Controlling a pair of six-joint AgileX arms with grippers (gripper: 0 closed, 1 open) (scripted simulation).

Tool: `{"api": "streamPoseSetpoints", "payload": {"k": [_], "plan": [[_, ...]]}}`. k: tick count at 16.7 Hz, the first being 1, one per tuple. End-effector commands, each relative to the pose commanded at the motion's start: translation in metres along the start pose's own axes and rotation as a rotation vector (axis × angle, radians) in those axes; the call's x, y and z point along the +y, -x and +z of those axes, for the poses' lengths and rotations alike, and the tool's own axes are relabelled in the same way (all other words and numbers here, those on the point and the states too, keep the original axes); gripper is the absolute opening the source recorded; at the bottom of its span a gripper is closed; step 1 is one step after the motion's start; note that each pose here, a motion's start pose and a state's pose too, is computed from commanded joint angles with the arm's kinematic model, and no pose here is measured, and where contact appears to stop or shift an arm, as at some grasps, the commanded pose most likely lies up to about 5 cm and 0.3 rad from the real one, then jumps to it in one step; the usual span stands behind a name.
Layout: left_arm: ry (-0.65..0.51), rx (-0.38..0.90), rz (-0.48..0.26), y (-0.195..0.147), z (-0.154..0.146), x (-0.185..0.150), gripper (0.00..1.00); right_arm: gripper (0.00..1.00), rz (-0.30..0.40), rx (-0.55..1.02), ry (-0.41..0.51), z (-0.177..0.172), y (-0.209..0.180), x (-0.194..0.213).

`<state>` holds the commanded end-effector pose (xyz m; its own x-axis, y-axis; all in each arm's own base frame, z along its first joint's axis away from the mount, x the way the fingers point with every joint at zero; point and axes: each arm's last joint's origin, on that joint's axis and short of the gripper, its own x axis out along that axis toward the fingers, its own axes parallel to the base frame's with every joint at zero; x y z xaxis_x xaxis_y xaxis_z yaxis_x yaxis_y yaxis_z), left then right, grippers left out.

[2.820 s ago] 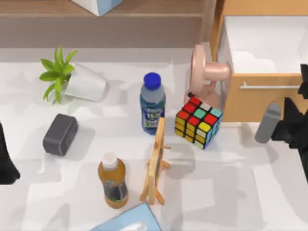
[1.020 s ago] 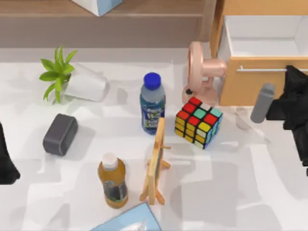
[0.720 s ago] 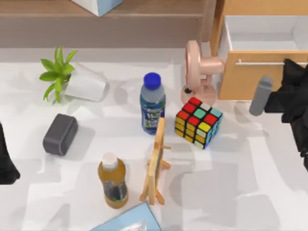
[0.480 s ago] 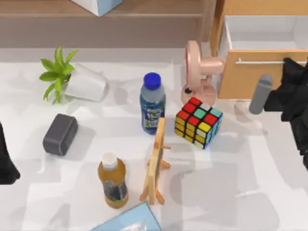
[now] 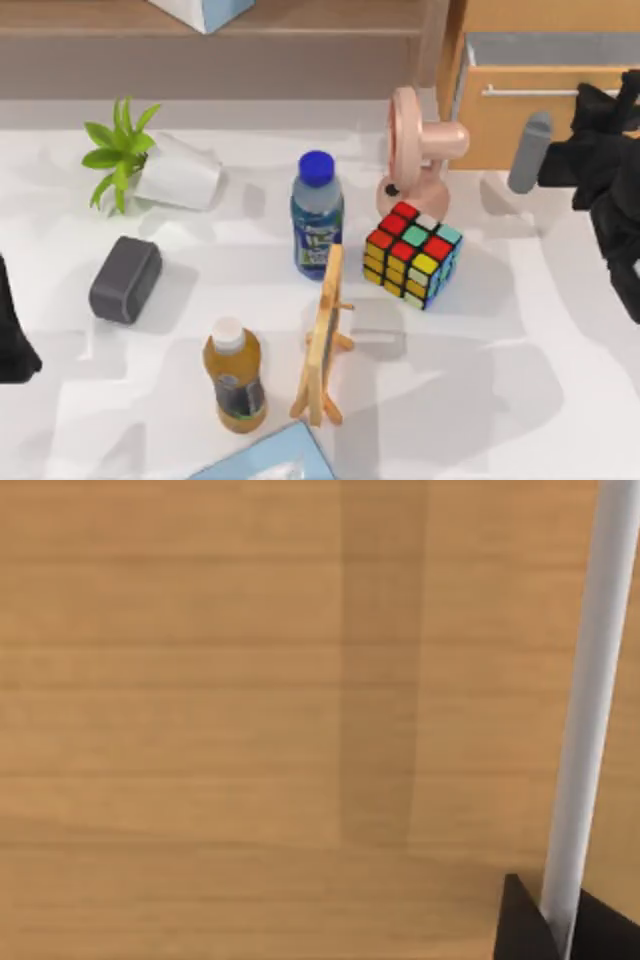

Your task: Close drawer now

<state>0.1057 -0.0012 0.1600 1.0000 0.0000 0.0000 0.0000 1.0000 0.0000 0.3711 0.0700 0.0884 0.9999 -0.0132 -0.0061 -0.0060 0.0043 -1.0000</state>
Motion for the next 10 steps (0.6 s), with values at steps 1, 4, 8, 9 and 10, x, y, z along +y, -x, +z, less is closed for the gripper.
{"api": "streamPoseSetpoints", "payload": {"k": [1,4,8,9,10], "plan": [[0.000,0.000,0.000,0.000,0.000,0.000,1.00,0.00,0.001,-0.002,0.001,0.000,-0.004,0.000],[0.000,0.000,0.000,0.000,0.000,0.000,1.00,0.00,0.002,-0.004,0.001,0.000,-0.006,0.000],[0.000,0.000,0.000,0.000,0.000,0.000,1.00,0.00,0.000,0.002,-0.001,-0.001,-0.009,-0.001],[0.000,0.000,0.000,0.000,0.000,0.000,1.00,0.00,-0.002,0.008,-0.001,-0.002,-0.013,-0.001],[0.000,0.000,0.000,0.000,0.000,0.000,1.00,0.00,-0.002,0.013,-0.001,-0.004,-0.020,-0.001]]}}
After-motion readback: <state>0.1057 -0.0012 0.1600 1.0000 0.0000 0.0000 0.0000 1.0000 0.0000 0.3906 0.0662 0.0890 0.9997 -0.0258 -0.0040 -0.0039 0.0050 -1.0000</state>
